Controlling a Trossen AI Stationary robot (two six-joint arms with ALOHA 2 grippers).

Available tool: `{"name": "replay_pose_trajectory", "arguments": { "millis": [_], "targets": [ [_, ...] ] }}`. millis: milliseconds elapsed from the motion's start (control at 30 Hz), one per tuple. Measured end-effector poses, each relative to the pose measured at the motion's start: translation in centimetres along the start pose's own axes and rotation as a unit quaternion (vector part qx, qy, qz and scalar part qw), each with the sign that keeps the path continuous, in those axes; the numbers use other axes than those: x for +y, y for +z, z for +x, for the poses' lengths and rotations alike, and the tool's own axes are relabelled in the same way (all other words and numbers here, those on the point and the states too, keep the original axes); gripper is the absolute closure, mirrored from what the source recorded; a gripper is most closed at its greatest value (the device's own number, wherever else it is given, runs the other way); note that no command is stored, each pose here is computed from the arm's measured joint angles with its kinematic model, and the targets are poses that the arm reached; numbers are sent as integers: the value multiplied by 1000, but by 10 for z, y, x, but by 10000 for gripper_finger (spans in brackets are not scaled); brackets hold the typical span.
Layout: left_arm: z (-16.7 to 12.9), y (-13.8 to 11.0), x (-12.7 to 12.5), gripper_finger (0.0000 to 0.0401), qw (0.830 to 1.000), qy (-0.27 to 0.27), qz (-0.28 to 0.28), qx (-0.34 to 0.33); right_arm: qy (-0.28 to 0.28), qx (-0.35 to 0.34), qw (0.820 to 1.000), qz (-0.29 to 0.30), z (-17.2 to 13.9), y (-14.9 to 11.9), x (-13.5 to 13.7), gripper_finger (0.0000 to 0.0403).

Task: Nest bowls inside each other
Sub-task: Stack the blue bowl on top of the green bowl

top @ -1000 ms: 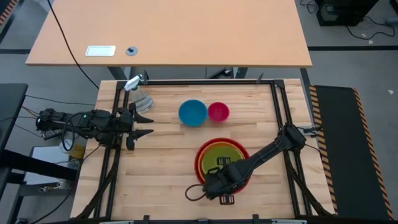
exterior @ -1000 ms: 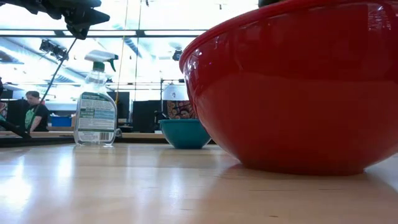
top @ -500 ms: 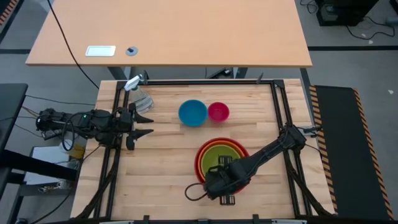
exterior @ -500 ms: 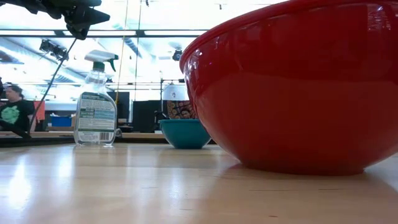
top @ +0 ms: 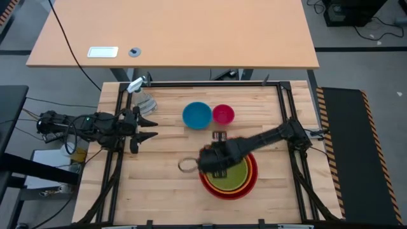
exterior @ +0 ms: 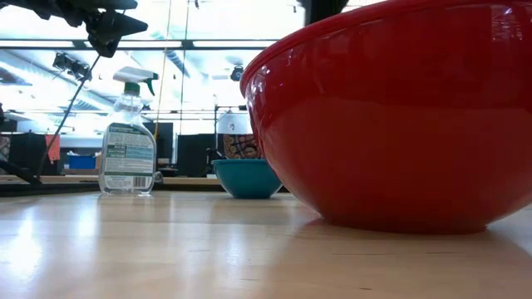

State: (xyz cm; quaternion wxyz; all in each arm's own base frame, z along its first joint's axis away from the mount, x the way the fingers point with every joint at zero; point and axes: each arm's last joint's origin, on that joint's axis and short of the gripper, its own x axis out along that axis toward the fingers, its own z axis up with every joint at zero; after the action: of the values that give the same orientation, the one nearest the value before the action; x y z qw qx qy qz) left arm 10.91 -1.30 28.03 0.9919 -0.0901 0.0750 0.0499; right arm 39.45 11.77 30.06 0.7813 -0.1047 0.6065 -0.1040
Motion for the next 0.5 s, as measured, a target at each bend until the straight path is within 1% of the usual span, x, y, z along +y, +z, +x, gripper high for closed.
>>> {"name": "replay_pose_trajectory", "arguments": {
  "millis": [133,267,400,500],
  "targets": [
    [4,-2,-1,202,1000,2,2,11,3,-17,1000,5,14,15,-36,245],
    [10,-2,-2,202,1000,4,3,17,21,-33,999,30,32,26,-76,245],
    [15,-5,-3,202,1000,6,9,30,29,-37,997,66,56,29,-120,245],
    [15,-5,-3,202,999,7,10,31,45,-34,994,93,79,26,-150,244]
  ]
}}
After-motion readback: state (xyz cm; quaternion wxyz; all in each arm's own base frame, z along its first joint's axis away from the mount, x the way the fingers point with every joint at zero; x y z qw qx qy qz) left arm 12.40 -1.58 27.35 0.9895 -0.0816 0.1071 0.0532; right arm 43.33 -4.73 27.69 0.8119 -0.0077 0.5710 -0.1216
